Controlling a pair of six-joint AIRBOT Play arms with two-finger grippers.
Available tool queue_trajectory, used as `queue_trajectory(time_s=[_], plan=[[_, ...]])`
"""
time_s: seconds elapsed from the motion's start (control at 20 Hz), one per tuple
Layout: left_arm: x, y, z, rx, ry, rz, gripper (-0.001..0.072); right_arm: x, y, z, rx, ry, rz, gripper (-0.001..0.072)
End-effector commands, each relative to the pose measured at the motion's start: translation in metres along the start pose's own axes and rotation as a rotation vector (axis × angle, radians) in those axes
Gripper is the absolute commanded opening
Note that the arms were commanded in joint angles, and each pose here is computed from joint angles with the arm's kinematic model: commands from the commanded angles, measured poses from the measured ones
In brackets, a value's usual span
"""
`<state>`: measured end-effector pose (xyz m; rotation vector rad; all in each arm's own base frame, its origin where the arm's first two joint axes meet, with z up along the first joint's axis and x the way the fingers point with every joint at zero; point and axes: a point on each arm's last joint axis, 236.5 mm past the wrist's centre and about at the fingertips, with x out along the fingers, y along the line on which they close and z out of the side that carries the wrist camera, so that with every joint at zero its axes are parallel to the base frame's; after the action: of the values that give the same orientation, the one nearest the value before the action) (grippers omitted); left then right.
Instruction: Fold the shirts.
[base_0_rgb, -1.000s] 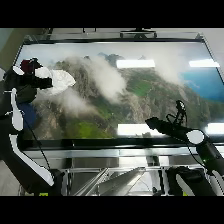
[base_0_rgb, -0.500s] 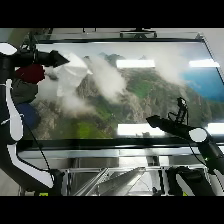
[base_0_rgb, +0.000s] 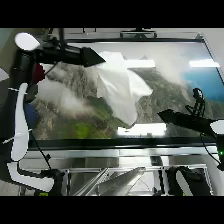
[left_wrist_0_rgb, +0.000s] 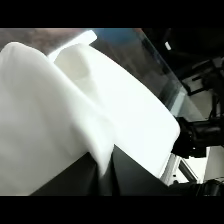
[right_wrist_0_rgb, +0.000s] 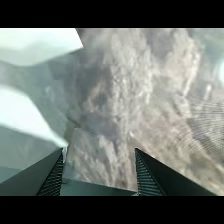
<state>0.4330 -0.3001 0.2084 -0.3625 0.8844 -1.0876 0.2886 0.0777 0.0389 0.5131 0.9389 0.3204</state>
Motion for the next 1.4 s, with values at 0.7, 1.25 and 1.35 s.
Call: queue_trajectory(time_s=[0.7,1.25,1.35], plan=[[0.017,0.094,-0.349,-0.526,0.726,0.254,0.0711,0.087,-0.029,-0.047,0.145,0.282,0.026,0.0501],[0.126,0.05,-0.368,-0.571,0.67,0.015,0.0189,0.186,0.009,-0.067,0.209,0.412,0.082,0.027],[0.124,0.044,-0.36,-0.554,0.694,-0.018,0.0,0.184,0.017,-0.055,0.188,0.4,0.108,0.0027]])
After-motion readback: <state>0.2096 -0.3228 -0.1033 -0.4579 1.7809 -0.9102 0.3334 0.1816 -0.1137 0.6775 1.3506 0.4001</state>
